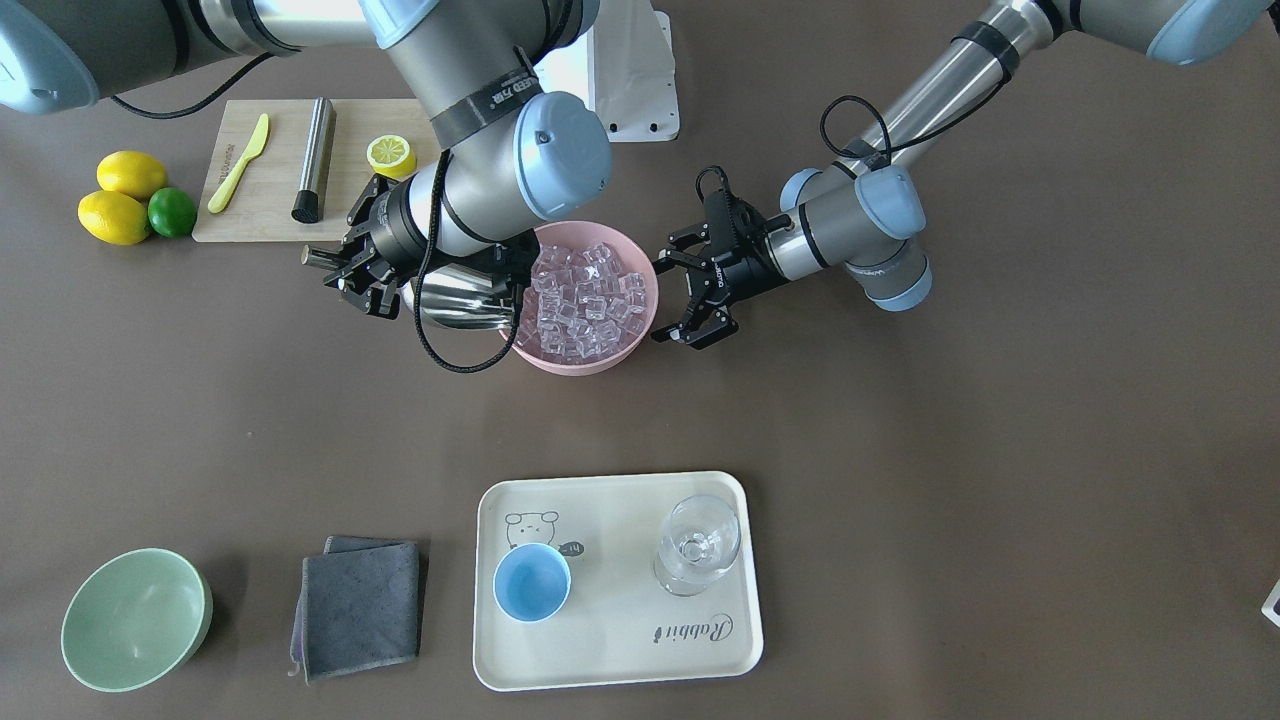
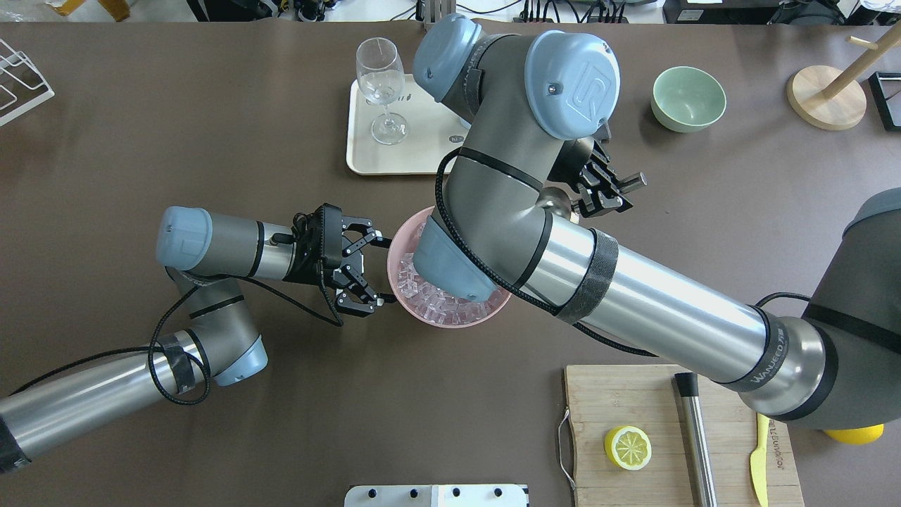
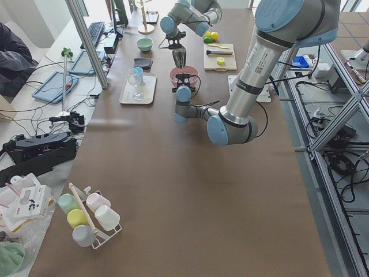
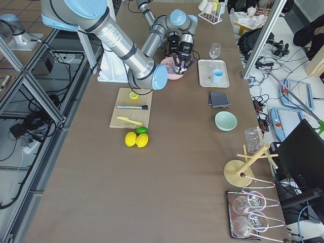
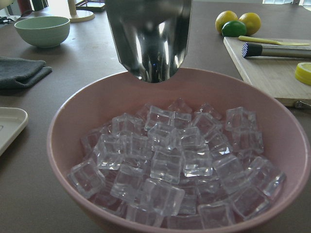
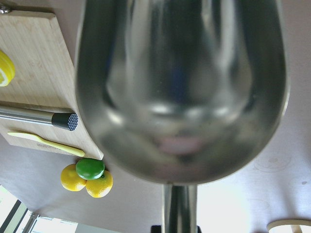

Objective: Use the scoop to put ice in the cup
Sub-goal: 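Lower the scoop with right gripper down into the ice cubes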

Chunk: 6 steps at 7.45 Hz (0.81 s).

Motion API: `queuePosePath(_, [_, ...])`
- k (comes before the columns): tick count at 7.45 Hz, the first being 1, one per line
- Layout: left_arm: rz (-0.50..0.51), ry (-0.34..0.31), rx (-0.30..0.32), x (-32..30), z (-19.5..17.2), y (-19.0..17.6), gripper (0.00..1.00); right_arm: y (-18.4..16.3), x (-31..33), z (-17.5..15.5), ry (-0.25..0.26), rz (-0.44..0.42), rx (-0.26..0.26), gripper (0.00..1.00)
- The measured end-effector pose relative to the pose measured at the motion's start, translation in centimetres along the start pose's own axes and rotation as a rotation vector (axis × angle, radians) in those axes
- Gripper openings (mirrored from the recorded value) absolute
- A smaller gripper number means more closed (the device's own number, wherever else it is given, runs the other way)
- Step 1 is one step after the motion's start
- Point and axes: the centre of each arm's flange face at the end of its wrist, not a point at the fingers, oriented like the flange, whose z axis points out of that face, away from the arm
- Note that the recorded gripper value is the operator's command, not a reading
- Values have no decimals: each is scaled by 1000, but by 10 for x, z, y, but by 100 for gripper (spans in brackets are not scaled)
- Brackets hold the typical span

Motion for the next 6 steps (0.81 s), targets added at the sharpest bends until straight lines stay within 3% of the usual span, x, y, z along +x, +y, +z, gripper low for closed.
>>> queuePosePath(6, [2,8,5,3,1,-1,99,-22,-12,4,-37,-4,-45,0])
